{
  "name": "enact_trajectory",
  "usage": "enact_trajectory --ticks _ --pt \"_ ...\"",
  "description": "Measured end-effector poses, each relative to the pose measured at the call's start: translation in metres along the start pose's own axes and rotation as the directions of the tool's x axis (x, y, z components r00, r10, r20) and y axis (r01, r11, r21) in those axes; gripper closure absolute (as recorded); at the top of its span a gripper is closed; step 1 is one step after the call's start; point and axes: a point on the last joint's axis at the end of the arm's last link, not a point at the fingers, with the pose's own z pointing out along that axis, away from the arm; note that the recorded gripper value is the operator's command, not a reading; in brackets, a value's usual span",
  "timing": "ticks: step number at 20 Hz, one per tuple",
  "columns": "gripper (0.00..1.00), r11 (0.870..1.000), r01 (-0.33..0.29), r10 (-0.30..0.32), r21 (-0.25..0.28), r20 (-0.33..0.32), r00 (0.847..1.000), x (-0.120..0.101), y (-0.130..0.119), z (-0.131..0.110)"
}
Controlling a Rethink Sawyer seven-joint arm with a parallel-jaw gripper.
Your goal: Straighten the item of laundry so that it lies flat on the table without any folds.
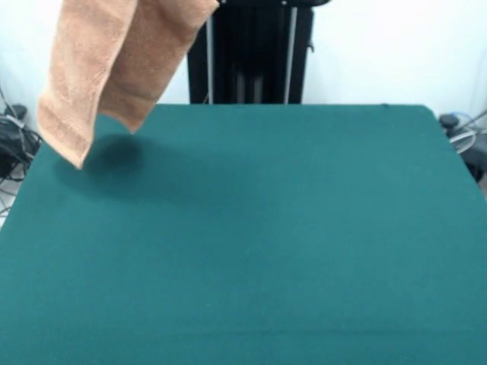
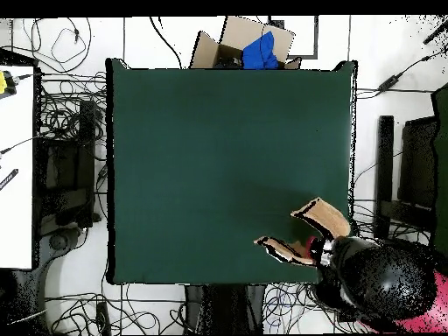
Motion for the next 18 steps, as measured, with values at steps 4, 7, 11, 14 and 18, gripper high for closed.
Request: enact_trajectory --ticks 4,7,11,14,18 --pt "1.0 0.999 0.017 -0.019 0.039 0.03 0.999 -0.005 -0.004 0.008" --pt "1.0 0.997 0.041 -0.045 0.068 0.056 0.997 -0.012 -0.002 0.019" --pt "1.0 0.991 0.081 -0.091 0.104 0.095 0.991 -0.023 0.008 0.033" --pt "1.0 0.984 0.12 -0.137 0.132 0.123 0.983 -0.033 0.021 0.045" --pt "1.0 0.969 0.186 -0.213 0.164 0.169 0.962 -0.05 0.049 0.069"
